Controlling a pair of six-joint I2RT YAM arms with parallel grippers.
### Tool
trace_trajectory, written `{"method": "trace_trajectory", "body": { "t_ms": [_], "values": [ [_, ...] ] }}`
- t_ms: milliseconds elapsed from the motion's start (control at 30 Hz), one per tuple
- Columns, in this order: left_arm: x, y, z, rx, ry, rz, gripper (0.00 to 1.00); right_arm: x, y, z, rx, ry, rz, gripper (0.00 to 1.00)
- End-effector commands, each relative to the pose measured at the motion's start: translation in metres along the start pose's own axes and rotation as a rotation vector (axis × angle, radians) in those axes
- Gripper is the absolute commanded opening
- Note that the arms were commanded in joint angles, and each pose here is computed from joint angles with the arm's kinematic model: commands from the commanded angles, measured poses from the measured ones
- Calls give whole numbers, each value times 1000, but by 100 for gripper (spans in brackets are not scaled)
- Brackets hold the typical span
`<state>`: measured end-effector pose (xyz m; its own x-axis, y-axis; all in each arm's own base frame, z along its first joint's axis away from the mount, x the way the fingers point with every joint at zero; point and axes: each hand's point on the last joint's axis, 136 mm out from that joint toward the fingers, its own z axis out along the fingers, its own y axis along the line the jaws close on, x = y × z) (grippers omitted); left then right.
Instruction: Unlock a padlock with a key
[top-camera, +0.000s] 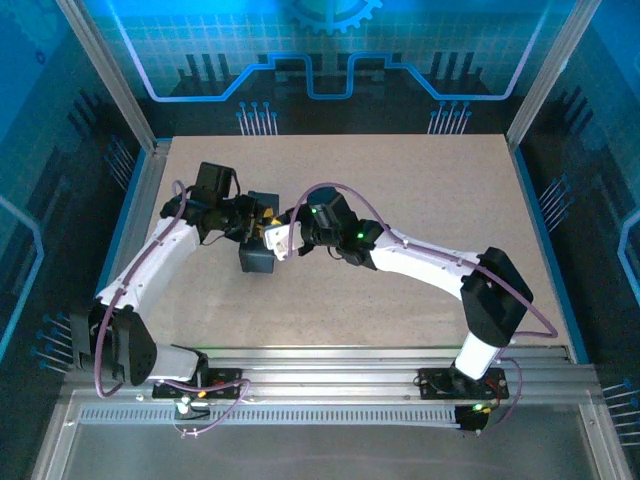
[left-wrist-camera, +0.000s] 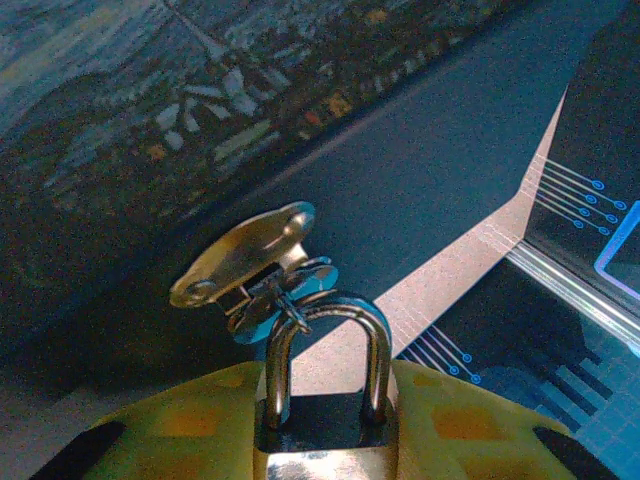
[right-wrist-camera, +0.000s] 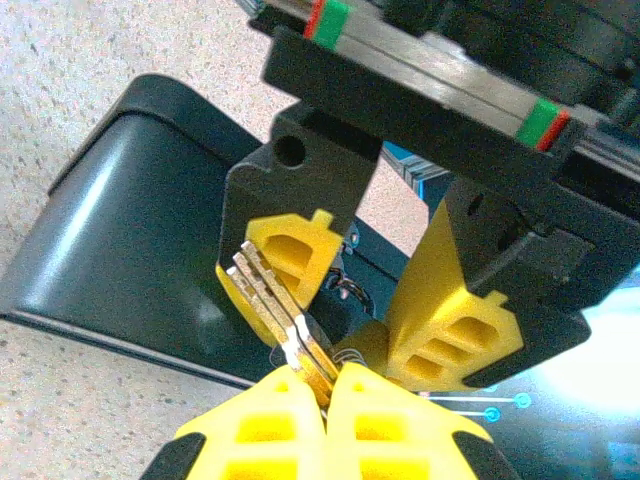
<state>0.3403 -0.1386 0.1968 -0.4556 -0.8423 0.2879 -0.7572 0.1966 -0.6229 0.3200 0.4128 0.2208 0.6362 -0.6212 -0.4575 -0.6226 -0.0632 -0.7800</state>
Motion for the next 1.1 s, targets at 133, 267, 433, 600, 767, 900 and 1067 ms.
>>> {"method": "trace_trajectory", "body": {
  "t_ms": [133,267,433,600,767,900,1067],
  "values": [
    [10,-21,-14,69,24,44,0,-7,-25,-5,45,-48,388,0],
    [8,-19,-13,70,13,31,0,-5,-28,-5,66,-59,639,0],
    [6,-18,-9,74,14,13,0,1,-32,-5,121,-78,936,0],
    [5,-18,-9,76,9,7,0,3,-35,-7,130,-111,1181,0],
    [4,-18,-7,78,9,2,0,11,-31,-9,121,-125,1454,0],
    [4,-16,-6,78,10,-2,0,11,-29,-13,107,-136,1576,0],
    [3,-14,-5,79,6,-8,0,24,-23,-14,79,-153,1855,0]
  ]
}}
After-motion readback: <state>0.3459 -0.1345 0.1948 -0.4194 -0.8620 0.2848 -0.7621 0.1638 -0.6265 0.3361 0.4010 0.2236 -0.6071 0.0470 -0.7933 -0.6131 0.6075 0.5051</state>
